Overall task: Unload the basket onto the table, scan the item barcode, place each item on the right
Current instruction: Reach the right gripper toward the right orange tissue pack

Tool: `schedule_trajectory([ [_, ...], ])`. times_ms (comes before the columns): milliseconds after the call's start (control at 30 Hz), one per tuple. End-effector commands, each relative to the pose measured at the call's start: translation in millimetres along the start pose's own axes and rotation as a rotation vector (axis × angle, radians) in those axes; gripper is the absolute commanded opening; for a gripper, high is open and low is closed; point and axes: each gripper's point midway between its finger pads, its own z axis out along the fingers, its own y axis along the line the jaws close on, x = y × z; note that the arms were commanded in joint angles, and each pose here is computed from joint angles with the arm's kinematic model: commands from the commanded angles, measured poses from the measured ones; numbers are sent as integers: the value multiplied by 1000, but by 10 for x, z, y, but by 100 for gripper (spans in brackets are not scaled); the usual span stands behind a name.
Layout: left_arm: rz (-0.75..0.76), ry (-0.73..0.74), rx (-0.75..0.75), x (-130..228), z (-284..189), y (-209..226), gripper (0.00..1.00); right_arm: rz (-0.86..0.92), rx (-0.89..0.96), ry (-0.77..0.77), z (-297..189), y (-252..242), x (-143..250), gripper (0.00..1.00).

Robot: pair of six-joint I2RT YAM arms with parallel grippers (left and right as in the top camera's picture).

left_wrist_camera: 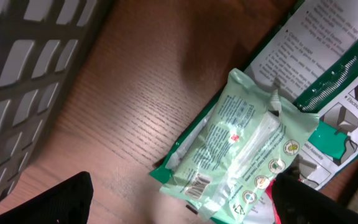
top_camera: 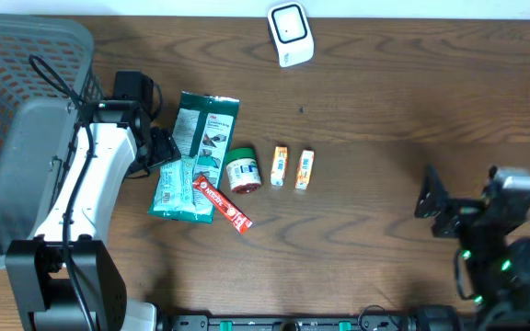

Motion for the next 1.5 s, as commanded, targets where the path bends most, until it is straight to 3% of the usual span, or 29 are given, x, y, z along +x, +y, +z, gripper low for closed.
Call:
schedule_trajectory([
  [0, -8, -34, 3, -59, -96, 25, 92, 32, -27, 137, 65, 138, -302, 99],
  [133, -8, -34, 3, -59, -96, 25, 92, 41, -18, 383, 168, 211, -380, 99],
  [167, -8, -34, 3, -59, -96, 25, 92, 46, -5, 509, 225, 226, -355, 99],
  [300, -8, -34, 3, -59, -96, 25, 93, 76, -57, 680, 459, 370, -289, 99],
  [400, -8, -34, 3, -59, -96, 25, 93, 145, -206, 781, 624, 644, -143, 99],
  [433, -8, -34, 3, -59, -96, 25, 92, 190, -287, 839, 704, 787, -45, 92],
  [533, -8, -34, 3, -59, -96, 25, 92, 221, -317, 933, 856, 874, 173, 28],
  [567, -8, -34, 3, -60, -96, 25, 92, 229, -314, 972, 904, 907, 277, 18],
  [600, -8, -34, 3, -59, -96, 25, 92, 240, -309, 1007, 935, 939, 369, 15],
  [667, -8, -34, 3, -58, -95, 26, 92, 246, -287, 1078, 1012, 1017, 588, 20],
  [900, -8, -34, 3, -60, -96, 25, 92, 168, -190, 1263, 1229, 1279, 1440, 52],
  [1133, -8, -34, 3, -59, -95, 25, 92, 95, -118, 1344, 1476, 1584, 2209, 53],
  [1467, -8, -34, 3, -59, -96, 25, 93, -41, -4, 1325, 1638, 1490, 2552, 49],
])
